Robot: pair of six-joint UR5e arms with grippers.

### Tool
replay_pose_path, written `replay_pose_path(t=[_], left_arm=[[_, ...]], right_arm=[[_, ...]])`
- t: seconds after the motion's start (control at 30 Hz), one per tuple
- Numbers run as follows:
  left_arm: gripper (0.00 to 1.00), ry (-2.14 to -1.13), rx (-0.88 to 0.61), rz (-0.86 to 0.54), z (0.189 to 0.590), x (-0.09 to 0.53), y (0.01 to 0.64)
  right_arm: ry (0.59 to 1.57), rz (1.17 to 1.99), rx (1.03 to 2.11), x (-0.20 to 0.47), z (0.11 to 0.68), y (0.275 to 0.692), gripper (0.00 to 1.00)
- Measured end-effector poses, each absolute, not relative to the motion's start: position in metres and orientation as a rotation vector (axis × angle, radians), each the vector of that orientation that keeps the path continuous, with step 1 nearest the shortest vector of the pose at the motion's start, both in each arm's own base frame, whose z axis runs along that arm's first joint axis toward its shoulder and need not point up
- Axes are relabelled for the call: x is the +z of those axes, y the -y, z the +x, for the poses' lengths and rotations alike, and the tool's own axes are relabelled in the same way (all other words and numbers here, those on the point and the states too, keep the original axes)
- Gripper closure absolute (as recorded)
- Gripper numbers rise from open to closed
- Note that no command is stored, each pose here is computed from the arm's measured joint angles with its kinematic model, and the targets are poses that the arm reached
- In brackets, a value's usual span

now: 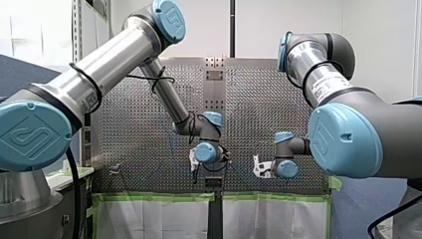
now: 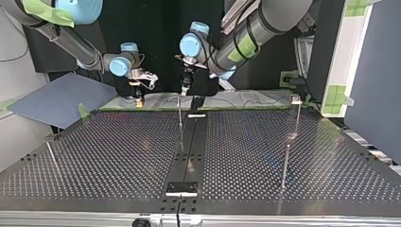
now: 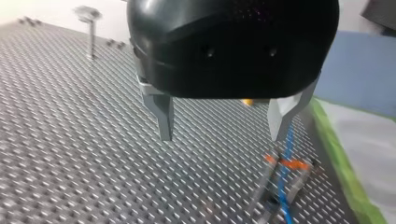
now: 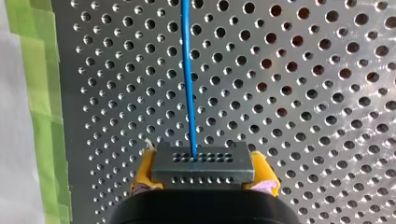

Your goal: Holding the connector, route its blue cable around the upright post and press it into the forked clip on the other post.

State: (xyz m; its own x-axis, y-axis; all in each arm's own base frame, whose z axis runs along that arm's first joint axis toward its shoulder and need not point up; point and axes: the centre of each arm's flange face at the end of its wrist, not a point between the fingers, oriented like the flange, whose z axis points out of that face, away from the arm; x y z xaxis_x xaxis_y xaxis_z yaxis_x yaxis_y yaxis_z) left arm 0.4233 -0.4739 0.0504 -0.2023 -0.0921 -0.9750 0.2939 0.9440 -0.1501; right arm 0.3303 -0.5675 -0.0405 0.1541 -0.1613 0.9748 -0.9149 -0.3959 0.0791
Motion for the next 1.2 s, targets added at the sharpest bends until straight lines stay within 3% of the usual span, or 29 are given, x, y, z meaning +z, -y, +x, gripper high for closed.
replay_pose_path(t=[0.5,1.2], left_arm=[[0.00,-1.745,-0.494,0.055,0.389,0.090,0.450],[0.00,-1.604,-0.560,-0.261,0.364,0.142,0.394]], right_arm=[[1.036,1.717,1.328,-0.040,0.334,0.567,0.88],[1.053,1.722,1.349,-0.040,0.336,0.565,0.88]])
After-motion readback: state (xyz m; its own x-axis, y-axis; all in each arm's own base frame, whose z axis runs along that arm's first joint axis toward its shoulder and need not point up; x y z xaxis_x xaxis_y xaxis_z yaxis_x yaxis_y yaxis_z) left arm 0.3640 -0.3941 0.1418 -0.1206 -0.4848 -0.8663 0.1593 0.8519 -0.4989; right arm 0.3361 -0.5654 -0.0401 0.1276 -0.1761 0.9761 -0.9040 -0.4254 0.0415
